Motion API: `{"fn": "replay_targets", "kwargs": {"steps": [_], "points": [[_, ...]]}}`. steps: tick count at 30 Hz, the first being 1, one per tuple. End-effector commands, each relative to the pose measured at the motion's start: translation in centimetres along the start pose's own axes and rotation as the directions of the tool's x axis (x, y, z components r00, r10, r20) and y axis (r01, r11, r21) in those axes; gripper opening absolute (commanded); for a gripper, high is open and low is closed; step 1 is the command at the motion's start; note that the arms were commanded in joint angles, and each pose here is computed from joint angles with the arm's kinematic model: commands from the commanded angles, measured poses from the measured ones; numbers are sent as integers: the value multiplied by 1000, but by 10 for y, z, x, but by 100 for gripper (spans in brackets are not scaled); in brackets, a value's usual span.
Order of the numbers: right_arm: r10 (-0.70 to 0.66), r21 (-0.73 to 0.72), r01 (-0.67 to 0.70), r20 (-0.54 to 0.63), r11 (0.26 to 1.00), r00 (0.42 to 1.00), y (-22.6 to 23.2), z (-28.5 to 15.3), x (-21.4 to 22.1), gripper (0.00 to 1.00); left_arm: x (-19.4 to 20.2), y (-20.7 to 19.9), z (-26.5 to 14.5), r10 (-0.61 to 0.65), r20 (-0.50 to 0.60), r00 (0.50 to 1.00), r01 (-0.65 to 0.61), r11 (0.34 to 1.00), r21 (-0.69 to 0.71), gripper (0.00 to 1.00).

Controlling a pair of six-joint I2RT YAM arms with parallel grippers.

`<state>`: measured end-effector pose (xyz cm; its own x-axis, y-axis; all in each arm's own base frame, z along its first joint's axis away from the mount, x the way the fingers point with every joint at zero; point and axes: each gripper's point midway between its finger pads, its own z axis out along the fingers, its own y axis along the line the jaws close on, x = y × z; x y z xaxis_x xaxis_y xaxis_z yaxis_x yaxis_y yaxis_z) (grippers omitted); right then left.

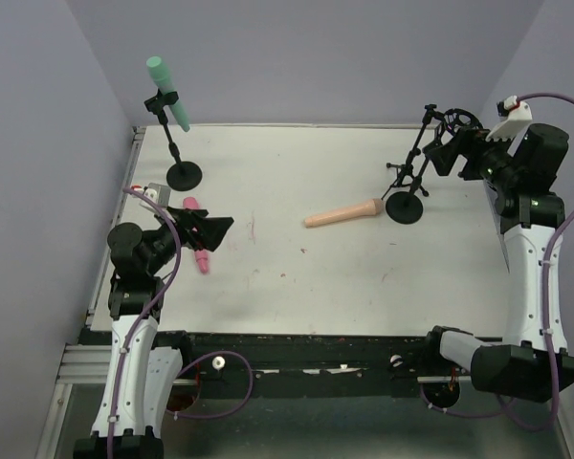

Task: Attach the microphones to the stand

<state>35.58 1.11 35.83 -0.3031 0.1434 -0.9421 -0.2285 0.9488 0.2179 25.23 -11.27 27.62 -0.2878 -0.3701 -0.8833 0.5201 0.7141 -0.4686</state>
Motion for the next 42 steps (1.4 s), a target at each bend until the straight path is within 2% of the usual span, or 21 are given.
{"fn": "replay_targets", "kwargs": {"steps": [1, 7, 11, 15, 22, 28, 34, 42], "points": [[-113, 2, 114, -21, 994, 993, -13, 11, 13, 100, -7, -12, -4, 15, 8, 1000, -15, 999, 36, 99], [-174, -14, 173, -70, 985, 982, -27, 29, 38, 100, -7, -15, -4, 13, 10, 1000, -14, 999, 45, 98], [-283, -158, 267, -95, 951, 954, -18, 34, 83, 100, -8, -16, -5, 18, 13, 1000, -18, 999, 47, 98], [-368, -175, 365, 12, 915, 930, -21, 46, 104, 100, -7, -14, -4, 12, 9, 1000, -13, 999, 44, 98], [-347, -111, 367, 164, 924, 923, -35, 73, 103, 100, -4, -12, -2, -4, -7, 1000, 4, 999, 43, 98], [-403, -89, 456, 342, 885, 849, -35, 86, 103, 100, -2, -9, 0, -10, -16, 1000, 10, 999, 37, 98], [-385, -28, 433, 410, 901, 827, -46, 96, 94, 99, 0, -7, 2, -15, -25, 1000, 16, 999, 32, 98], [-359, -57, 418, 415, 907, 836, -53, 116, 105, 72, 2, -4, 3, -20, -33, 999, 21, 999, 26, 98]]}}
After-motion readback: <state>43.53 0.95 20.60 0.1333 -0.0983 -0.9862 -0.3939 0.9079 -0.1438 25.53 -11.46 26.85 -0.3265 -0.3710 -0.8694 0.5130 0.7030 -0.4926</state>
